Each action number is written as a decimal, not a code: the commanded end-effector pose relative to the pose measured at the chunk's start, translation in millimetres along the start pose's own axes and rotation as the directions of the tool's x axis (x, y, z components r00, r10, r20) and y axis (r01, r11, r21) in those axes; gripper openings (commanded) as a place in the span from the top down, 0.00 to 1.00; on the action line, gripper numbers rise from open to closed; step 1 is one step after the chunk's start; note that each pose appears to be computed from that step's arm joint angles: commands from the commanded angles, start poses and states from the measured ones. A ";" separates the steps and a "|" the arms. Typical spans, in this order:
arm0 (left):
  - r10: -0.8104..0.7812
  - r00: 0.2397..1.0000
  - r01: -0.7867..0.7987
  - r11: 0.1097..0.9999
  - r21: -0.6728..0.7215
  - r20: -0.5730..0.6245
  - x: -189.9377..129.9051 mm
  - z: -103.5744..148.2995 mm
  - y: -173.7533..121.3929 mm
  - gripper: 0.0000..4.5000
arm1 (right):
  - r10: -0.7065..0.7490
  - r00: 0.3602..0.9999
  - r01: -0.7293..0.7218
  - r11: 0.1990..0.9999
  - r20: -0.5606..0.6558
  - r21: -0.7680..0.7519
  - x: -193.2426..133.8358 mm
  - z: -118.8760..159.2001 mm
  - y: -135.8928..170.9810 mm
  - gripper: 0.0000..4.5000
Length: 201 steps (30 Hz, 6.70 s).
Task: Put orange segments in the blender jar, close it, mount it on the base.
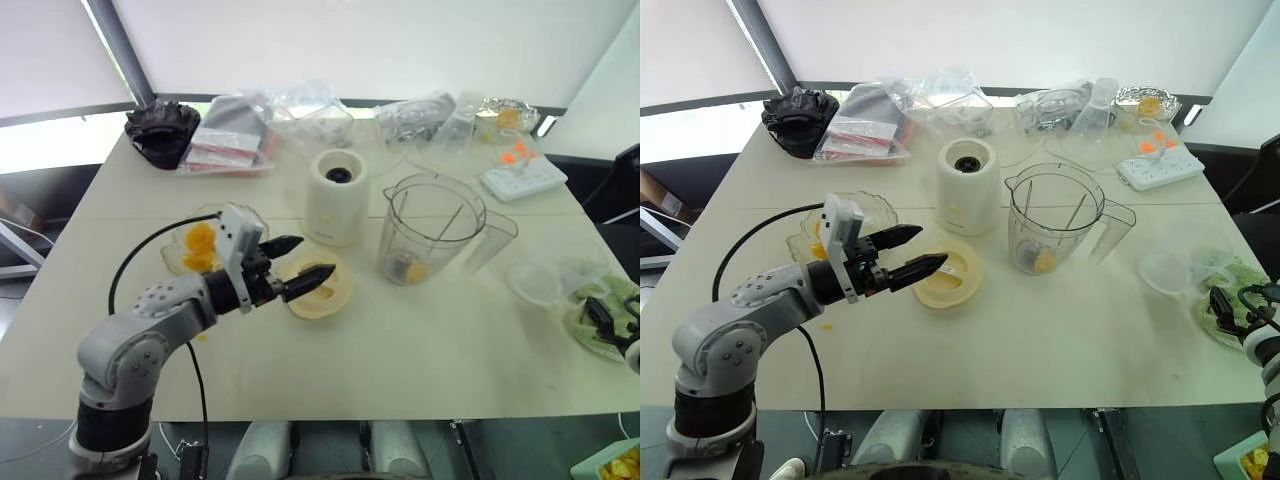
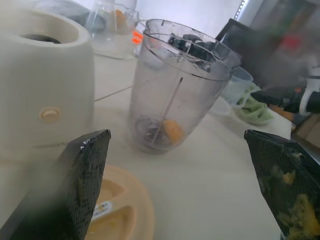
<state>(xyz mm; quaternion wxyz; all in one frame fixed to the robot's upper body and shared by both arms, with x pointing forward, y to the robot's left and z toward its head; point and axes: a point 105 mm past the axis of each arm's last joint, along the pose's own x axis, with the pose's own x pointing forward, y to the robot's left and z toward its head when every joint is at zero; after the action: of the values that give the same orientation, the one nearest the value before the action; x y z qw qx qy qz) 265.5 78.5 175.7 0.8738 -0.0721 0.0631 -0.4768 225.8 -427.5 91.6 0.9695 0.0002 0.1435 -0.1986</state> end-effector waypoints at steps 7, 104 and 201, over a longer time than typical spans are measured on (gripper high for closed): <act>-0.038 0.999 0.037 0.997 0.064 0.011 5.4 3.8 -13.7 0.01 | -0.033 0.998 0.033 0.999 0.056 -0.005 7.6 9.2 -2.2 0.00; -0.096 0.995 0.098 0.983 0.158 -0.021 21.7 -3.6 9.8 0.00 | 0.330 0.805 -0.289 0.944 0.493 -0.160 4.2 233.5 85.5 1.00; -0.085 0.996 0.084 0.974 0.212 -0.008 31.8 -6.0 13.8 0.00 | 0.626 0.664 0.056 0.504 0.409 -0.862 -43.1 251.1 178.8 1.00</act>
<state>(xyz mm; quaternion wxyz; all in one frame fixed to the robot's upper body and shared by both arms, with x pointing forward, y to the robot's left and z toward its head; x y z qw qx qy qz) 296.6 60.9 153.6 0.8580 0.0136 0.0331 -0.5123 335.2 -263.1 310.8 0.8658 -0.4757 -0.1168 0.1025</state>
